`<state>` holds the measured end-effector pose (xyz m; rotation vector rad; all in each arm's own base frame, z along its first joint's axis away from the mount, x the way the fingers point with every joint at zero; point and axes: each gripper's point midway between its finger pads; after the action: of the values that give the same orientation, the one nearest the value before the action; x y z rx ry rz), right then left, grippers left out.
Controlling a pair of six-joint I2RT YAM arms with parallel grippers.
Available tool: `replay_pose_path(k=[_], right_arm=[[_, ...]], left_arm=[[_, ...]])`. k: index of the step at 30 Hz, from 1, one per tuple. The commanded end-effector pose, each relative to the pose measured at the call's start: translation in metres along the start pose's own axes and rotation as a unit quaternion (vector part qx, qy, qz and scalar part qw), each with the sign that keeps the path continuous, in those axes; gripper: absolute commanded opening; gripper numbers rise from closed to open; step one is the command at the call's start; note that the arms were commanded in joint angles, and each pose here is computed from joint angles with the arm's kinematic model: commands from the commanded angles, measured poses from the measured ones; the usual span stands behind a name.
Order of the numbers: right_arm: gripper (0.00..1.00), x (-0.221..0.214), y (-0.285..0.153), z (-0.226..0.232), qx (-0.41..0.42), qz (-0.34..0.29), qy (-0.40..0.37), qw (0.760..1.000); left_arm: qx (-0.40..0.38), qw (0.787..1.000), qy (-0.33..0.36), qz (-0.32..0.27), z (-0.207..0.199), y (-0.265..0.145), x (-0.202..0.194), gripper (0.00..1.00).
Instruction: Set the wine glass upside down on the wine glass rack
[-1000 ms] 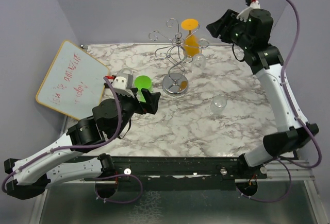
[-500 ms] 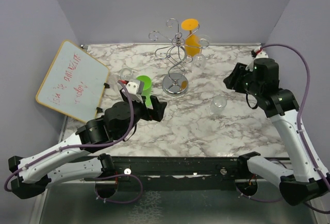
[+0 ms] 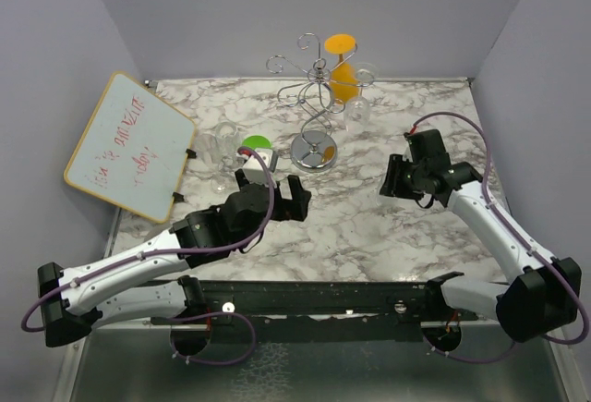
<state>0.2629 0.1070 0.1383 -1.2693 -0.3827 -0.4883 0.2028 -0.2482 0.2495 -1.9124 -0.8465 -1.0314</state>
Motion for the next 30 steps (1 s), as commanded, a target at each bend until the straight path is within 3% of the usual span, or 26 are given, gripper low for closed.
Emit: replay_pose_path(k=[1,16,25,30], right_arm=[[0.47,0.019,0.009,0.007,0.008,-0.03,-0.024,0.999],[0.45,0.053,-0.011,0.033,0.056,-0.069,-0.035,0.995],[0.45,0.046,0.023,0.016,0.014,-0.045,-0.043,0.998],[0.42,0.044,0.041,0.015,0.01,-0.032,-0.051,0.998]], left_arm=[[0.003,1.0,-0.021,-0.018,-0.004,0.008,0.003,0.99],[0.024,0.999,-0.016,-0.025,-0.008,0.023,0.009,0.99],[0.013,0.999,-0.01,-0.031,-0.012,0.025,0.011,0.99],[-0.04,0.999,0.01,-0.021,-0.027,0.023,0.007,0.99]])
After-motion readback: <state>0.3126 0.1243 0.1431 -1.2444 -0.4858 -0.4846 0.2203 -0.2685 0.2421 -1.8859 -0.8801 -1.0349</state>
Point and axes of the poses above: each gripper's point midway between its finger pads, its own y axis out along the fingers, its own z axis along the line the jaws close on, x = y × z
